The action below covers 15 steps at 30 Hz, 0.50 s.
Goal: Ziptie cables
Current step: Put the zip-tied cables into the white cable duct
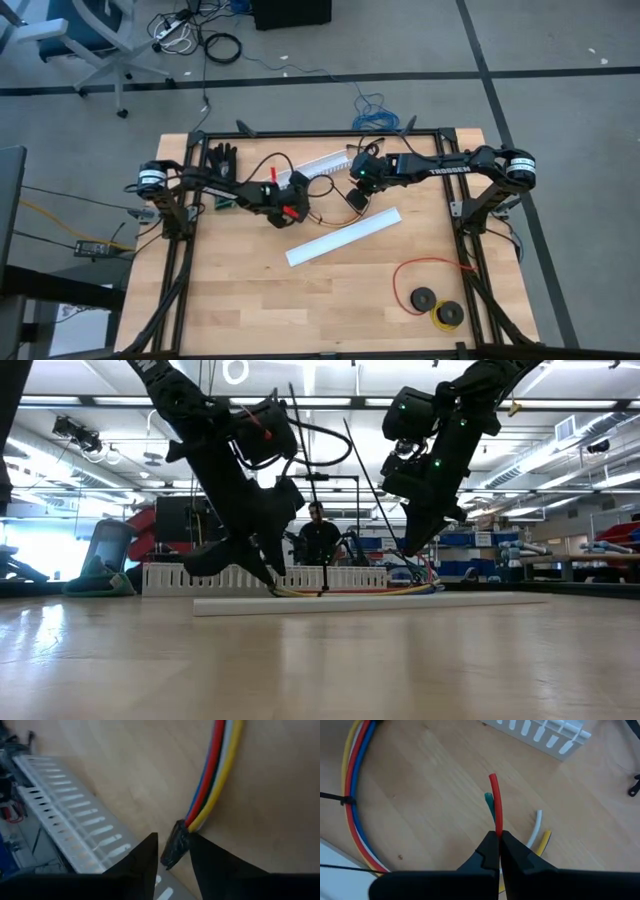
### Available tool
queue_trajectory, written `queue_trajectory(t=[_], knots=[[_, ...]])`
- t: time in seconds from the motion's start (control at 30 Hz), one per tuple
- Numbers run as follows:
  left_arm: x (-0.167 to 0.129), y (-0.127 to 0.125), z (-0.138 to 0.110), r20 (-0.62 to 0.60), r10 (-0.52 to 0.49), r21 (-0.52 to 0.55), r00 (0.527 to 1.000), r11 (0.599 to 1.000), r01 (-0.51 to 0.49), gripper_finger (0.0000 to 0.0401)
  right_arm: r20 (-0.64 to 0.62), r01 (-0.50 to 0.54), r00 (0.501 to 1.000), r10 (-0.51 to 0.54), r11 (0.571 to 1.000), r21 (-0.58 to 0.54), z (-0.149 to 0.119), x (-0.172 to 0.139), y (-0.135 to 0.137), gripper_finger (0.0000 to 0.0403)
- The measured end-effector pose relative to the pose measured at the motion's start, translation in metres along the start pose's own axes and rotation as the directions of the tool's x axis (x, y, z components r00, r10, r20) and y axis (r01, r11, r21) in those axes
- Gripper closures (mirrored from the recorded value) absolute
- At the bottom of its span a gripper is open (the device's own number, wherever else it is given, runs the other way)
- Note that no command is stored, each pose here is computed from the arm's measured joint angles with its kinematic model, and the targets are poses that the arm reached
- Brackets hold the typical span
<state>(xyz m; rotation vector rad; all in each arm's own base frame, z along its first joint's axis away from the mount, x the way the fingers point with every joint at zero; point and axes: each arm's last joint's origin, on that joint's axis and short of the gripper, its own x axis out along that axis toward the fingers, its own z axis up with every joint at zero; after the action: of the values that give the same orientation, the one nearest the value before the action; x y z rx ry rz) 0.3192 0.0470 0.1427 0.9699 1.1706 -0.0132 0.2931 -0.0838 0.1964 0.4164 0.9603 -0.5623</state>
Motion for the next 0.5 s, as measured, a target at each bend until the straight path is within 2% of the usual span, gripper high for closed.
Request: queue_trajectory(t=[0.13,0.37,0.5], knots=[[0.01,-0.005,-0.002,-0.004,-0.047,0.03,0.999,0.998,0.047,0.0275,-0.002,-0.003,1.0,0.003,1.0,0.0,0.0,0.0,0.0,0.0403],[0.017,-0.005,-0.003,-0.014,-0.037,0.065,0.999,0.997,0.038,0.0279,-0.003,-0.007,1.0,0.007,1.0,0.001,0.0,0.0,0.0,0.0403],[0.018,-0.003,-0.001,-0.007,-0.016,0.103,1.0,0.995,0.017,0.0321,-0.002,-0.007,1.0,0.007,1.0,0.001,0.0,0.0,0.0,0.0403]])
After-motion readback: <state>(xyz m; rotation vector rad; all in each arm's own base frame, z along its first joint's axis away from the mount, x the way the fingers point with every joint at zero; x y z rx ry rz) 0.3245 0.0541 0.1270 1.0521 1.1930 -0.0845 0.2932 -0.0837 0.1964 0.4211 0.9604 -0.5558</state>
